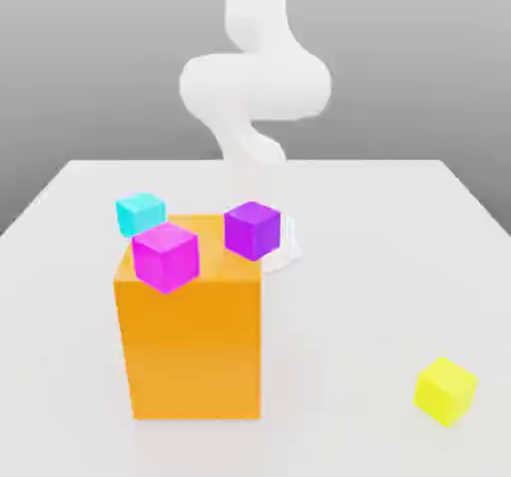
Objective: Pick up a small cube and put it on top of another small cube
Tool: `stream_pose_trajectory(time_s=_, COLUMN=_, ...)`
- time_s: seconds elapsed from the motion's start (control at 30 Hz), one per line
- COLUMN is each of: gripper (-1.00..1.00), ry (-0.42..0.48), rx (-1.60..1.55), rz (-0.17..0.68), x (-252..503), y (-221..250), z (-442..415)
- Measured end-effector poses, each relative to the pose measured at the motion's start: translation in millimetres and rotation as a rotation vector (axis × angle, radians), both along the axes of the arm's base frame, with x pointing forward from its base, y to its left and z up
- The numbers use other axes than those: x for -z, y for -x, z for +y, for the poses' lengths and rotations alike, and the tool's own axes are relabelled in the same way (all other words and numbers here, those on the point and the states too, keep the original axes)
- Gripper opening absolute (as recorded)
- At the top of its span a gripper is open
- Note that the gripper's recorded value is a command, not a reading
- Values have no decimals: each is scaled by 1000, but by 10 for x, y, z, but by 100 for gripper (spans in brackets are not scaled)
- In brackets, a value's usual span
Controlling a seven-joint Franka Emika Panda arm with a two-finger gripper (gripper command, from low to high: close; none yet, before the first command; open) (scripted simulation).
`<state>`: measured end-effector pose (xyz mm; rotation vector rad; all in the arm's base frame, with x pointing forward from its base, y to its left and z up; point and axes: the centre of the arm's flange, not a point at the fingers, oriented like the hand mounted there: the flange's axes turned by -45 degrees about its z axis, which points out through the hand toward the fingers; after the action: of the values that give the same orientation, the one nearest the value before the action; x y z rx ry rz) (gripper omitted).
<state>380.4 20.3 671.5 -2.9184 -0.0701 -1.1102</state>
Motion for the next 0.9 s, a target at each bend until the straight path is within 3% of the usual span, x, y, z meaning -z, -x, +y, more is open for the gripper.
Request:
stream_pose_trajectory(time_s=0.2, gripper=0, ry=38, rx=-147, rz=176, x=1075, y=-594, z=604)
stream_pose_trajectory(time_s=0.4, gripper=0, ry=91, rx=-291, rz=343, x=2229, y=-800, z=1249)
stream_pose_trajectory(time_s=0.57, gripper=0, ry=150, rx=-414, rz=479, x=3217, y=-681, z=1766)
stream_pose_trajectory(time_s=0.8, gripper=0, ry=248, rx=-576, rz=665, x=4553, y=-152, z=2262)
stream_pose_trajectory(time_s=0.9, gripper=0, ry=260, rx=-593, rz=687, x=4966, y=-81, z=2304)
